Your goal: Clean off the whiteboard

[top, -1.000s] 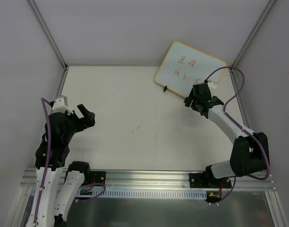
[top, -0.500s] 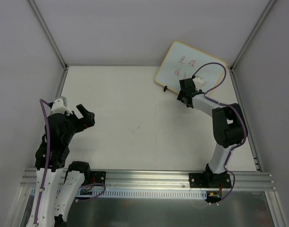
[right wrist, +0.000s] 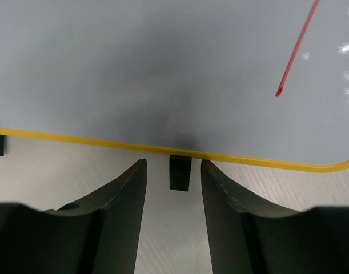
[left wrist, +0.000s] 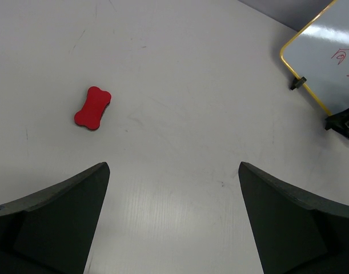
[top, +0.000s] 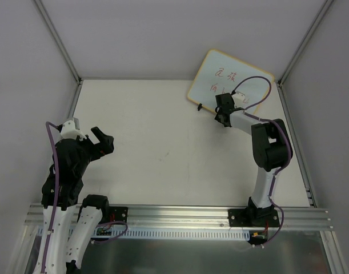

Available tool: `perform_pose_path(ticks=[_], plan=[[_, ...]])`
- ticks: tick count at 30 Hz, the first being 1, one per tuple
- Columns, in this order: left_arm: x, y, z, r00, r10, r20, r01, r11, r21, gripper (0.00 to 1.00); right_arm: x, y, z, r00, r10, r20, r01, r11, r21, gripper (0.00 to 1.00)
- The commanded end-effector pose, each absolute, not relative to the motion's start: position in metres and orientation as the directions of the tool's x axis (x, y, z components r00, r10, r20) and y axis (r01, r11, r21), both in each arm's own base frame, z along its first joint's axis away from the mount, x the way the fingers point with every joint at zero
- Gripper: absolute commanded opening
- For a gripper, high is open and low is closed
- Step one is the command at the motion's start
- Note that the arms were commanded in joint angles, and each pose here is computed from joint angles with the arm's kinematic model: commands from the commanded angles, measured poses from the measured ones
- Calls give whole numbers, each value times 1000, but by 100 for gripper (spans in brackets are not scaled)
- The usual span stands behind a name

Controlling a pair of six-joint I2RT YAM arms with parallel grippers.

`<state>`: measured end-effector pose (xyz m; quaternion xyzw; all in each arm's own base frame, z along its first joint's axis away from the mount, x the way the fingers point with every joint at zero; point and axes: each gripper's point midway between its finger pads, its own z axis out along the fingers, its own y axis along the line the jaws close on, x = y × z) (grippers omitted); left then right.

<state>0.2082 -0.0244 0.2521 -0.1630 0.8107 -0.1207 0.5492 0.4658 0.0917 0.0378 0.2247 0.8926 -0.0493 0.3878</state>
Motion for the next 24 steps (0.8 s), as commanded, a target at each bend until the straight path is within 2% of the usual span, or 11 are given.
perform_pose_path(ticks=[1, 6, 12, 14, 19, 24], plan=[[211, -24, 261, -316, -414, -854, -135, 910, -392, 99, 479, 83, 49, -540, 424, -727, 499, 857, 129, 44], [213, -24, 262, -320, -411, -854, -133, 912, -389, 99, 482, 82, 49, -551, 431, -714, 509, 852, 122, 39], [213, -25, 261, -324, -412, -851, -130, 911, -392, 99, 479, 83, 46, -574, 417, -705, 504, 858, 98, 15], [213, -25, 263, -321, -410, -854, -127, 912, -390, 99, 476, 88, 44, -594, 410, -692, 482, 870, 102, 2], [217, -23, 261, -335, -392, -857, -137, 920, -367, 99, 455, 116, 42, -664, 344, -664, 379, 920, 98, 0], [223, -24, 256, -368, -392, -843, -147, 920, -364, 99, 408, 158, 34, -732, 222, -644, 223, 971, 82, 0]])
